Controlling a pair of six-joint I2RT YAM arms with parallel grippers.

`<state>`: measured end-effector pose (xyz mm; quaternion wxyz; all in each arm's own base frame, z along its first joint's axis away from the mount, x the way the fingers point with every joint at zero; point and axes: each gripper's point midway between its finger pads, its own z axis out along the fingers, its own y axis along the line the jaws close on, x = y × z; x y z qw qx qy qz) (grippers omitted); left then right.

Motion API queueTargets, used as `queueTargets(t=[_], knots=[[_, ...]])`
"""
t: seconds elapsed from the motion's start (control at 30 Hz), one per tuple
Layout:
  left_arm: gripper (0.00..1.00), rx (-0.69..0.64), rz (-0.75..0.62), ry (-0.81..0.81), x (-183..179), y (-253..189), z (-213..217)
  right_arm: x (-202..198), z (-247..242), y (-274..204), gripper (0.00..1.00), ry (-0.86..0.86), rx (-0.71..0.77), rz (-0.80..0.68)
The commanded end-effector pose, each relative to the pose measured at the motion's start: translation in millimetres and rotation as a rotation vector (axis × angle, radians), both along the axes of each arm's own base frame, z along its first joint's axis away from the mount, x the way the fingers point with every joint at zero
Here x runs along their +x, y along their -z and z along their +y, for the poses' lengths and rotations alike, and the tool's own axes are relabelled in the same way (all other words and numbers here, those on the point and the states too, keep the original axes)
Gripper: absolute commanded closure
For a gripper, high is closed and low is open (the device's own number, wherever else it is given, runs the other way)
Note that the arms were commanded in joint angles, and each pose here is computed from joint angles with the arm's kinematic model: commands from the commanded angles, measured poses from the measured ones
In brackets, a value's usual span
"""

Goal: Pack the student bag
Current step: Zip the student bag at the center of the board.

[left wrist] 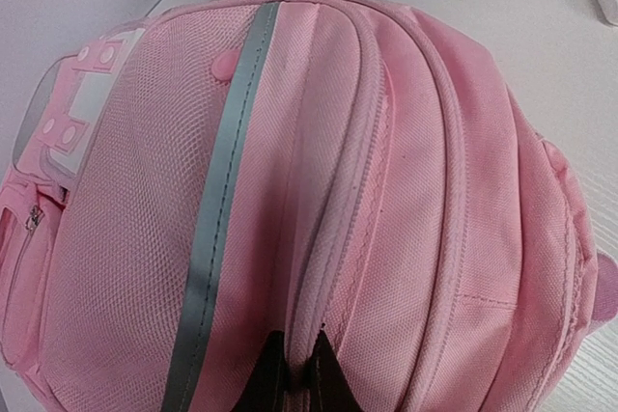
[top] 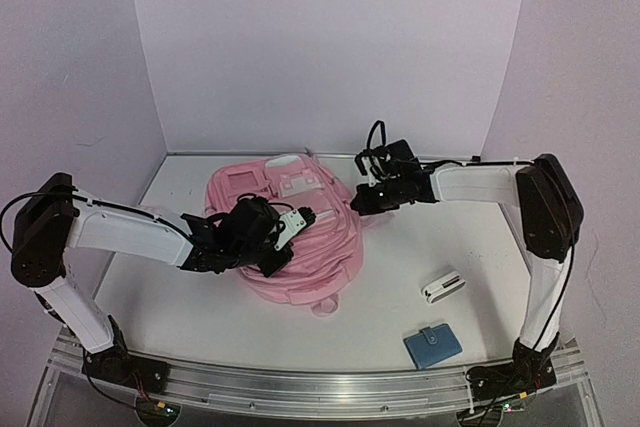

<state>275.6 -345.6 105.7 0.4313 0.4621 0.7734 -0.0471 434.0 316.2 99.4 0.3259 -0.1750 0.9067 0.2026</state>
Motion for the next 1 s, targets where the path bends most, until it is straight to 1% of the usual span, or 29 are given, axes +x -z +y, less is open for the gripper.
queueTargets(t=[0.0,0.2,0.43,0.5,0.53,0.57,0.6,0.63,0.67,0.73,0.77,0.8,0.83,0.97], knots=[[1.0,0.049,0.093,0.027,-26,18,7,57,-1,-31,1.0,-0.02,-0.027,-0.186],[1.0,0.048,0.117,0.023,-30,22,5,82,21,-27,1.0,-0.067,-0.012,-0.216],[1.0,0.054,0.137,0.009,-34,27,5,102,35,-31,1.0,-0.063,0.026,-0.239],[1.0,0.039,0.141,-0.026,-32,25,6,106,37,-34,1.0,-0.053,0.039,-0.24],[0.99,0.019,0.141,-0.066,-28,21,8,105,37,-38,0.97,-0.048,0.047,-0.24],[0.95,-0.005,0.142,-0.113,-24,15,10,103,36,-41,0.9,-0.044,0.053,-0.236],[0.85,-0.029,0.147,-0.162,-21,9,13,100,33,-41,0.85,-0.034,0.055,-0.227],[0.74,-0.061,0.158,-0.208,-19,2,14,97,31,-44,0.77,-0.026,0.063,-0.221],[0.65,-0.099,0.178,-0.247,-18,-6,14,92,30,-49,0.67,-0.023,0.076,-0.215],[0.5,-0.176,0.245,-0.32,-17,-21,16,78,29,-51,0.51,-0.037,0.101,-0.183],[0.44,-0.207,0.282,-0.356,-16,-27,19,70,30,-51,0.46,-0.056,0.12,-0.161],[0.38,-0.253,0.317,-0.396,-15,-35,20,63,32,-54,0.41,-0.073,0.141,-0.145],[0.33,-0.286,0.347,-0.441,-13,-41,25,58,32,-53,0.4,-0.08,0.153,-0.126],[0.19,-0.434,0.485,-0.611,-6,-55,54,43,31,-35,0.38,-0.09,0.168,-0.054]])
